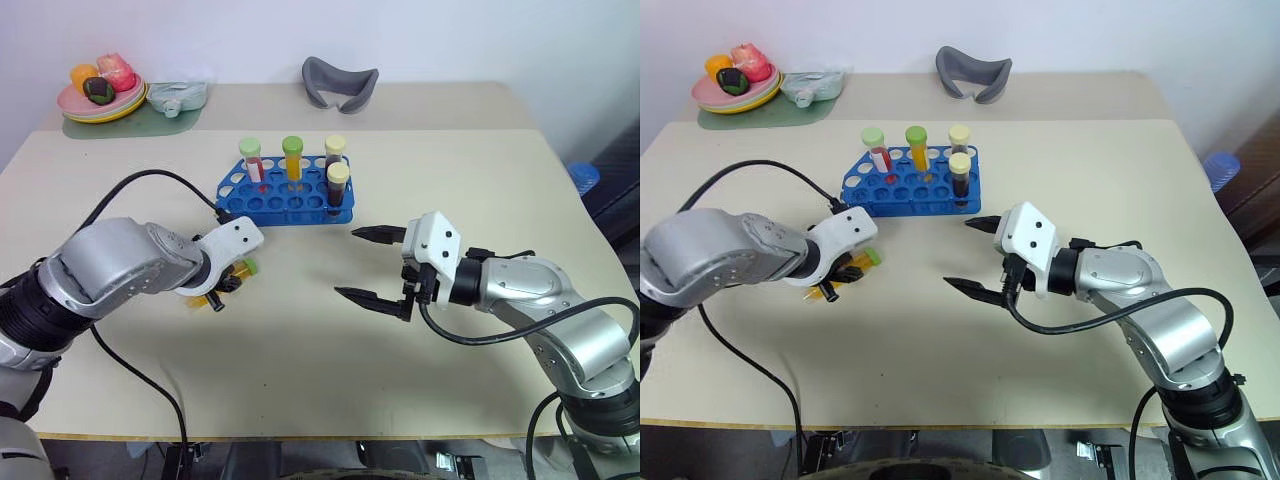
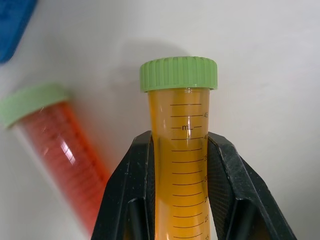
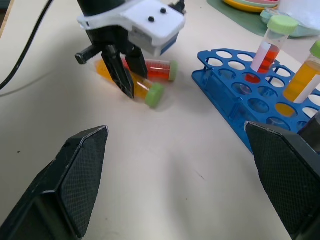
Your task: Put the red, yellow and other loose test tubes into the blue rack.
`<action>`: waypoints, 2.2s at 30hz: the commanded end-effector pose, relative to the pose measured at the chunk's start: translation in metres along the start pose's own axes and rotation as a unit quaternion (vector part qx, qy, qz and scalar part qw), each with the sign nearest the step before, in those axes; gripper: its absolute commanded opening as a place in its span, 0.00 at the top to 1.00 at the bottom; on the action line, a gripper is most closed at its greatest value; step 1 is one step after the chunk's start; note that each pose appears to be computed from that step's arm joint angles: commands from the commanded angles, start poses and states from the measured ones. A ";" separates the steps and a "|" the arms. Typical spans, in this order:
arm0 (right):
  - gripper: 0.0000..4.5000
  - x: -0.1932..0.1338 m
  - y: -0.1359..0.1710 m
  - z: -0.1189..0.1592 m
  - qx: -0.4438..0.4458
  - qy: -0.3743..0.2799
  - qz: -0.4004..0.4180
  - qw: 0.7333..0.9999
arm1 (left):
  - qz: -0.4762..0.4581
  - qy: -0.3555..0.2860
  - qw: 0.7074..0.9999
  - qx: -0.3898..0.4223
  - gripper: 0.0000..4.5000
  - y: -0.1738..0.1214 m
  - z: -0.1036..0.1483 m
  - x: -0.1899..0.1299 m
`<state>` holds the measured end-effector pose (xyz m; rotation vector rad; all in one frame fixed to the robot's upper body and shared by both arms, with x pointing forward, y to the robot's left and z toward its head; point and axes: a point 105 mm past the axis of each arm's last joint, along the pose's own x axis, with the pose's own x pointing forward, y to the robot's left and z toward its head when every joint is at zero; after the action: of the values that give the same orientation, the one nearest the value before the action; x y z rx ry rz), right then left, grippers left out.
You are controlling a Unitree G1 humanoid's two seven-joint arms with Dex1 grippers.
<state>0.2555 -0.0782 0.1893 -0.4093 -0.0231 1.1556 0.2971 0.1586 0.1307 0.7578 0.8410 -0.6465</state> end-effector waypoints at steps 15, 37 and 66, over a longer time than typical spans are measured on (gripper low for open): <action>0.00 0.002 0.008 0.012 -0.023 -0.019 0.008 1.000 | -0.029 0.018 0.997 -0.062 0.09 0.006 0.002 0.003; 0.00 0.004 0.011 0.013 -0.024 -0.021 0.008 0.999 | -0.007 -0.026 0.992 -0.124 0.83 0.016 0.018 -0.001; 0.00 -0.013 -0.017 -0.005 0.089 -0.049 -0.151 0.983 | 0.218 -0.609 0.748 -0.146 0.83 0.046 0.144 -0.015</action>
<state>0.2730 -0.0977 0.1777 -0.1625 -0.0012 0.8694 0.3847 0.0715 0.2109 0.0935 -0.3908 -0.4398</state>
